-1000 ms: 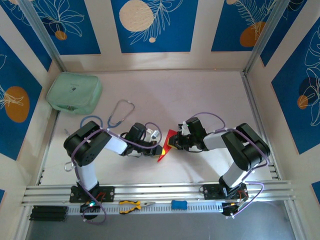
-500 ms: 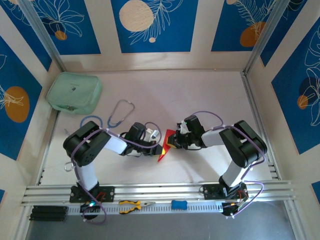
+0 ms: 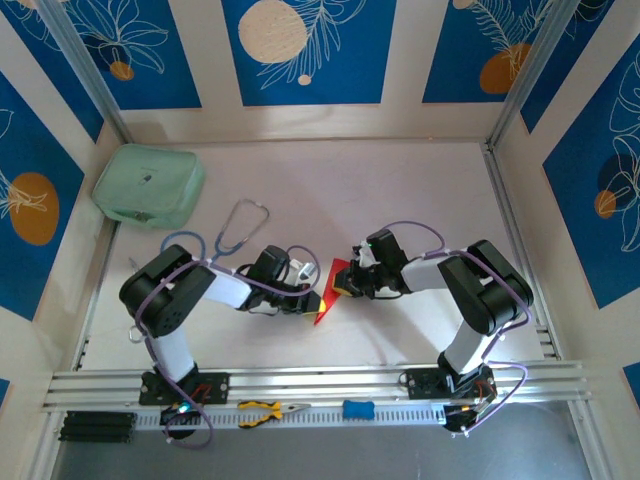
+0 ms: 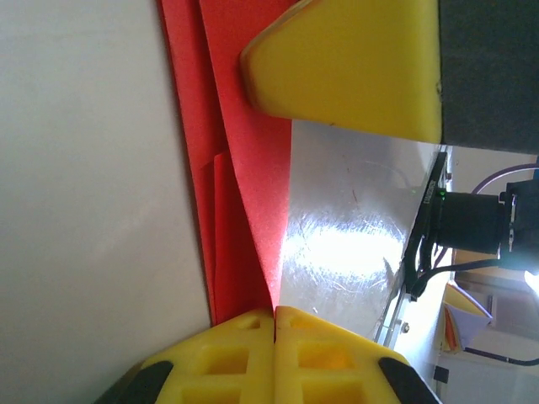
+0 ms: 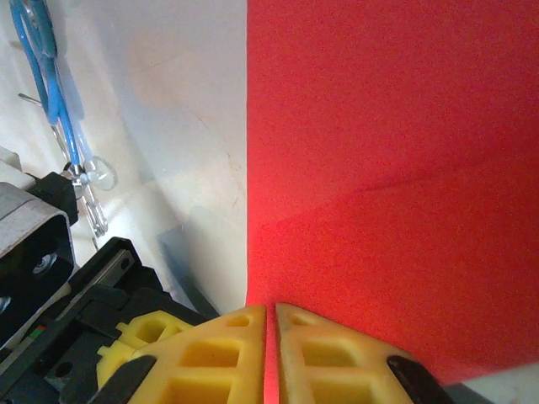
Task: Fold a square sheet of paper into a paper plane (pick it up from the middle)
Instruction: Perform the fifth fold on the wing at the bottom-center of the table.
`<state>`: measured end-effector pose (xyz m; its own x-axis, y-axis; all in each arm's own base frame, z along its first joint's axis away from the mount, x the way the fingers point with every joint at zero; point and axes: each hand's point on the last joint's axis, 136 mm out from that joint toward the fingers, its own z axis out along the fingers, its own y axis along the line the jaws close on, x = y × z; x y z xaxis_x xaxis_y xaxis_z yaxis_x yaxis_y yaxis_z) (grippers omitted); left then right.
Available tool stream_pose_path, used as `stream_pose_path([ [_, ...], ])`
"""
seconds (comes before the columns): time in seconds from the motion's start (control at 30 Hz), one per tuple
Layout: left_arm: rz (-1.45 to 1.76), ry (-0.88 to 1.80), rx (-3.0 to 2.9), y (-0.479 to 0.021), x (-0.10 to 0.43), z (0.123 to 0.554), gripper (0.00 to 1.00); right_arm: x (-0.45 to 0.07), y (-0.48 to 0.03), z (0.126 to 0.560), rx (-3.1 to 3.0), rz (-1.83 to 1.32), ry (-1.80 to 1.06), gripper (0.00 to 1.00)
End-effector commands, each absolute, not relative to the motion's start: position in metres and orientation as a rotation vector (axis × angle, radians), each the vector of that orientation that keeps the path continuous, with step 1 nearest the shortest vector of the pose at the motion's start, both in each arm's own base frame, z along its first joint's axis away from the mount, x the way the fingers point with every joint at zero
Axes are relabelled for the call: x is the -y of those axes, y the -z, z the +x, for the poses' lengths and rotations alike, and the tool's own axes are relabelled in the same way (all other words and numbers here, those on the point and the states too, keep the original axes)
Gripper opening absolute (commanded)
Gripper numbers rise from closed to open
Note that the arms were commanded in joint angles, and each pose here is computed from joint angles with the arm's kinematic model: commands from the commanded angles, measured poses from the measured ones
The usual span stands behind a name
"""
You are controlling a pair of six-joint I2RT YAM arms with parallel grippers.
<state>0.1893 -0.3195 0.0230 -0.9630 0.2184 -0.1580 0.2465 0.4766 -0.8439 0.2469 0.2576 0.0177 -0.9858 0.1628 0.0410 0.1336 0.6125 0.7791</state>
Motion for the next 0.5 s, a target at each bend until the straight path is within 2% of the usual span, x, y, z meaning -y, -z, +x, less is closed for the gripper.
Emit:
stream_pose_path([
  [0.0,0.377,1.501,-2.874,-0.003,0.298,0.159,0.03,-0.238,0.015,0.233,-2.921,0.366,-1.162,0.13],
  [0.27,0.403,1.507,-2.912,-0.002,0.3,0.148,0.05,-0.235,0.019,0.231,-2.938,0.39,-1.133,0.13],
  [0.47,0.398,1.438,-2.952,0.001,0.295,0.144,0.0,-0.232,0.022,0.229,-2.95,0.404,-1.11,0.13],
])
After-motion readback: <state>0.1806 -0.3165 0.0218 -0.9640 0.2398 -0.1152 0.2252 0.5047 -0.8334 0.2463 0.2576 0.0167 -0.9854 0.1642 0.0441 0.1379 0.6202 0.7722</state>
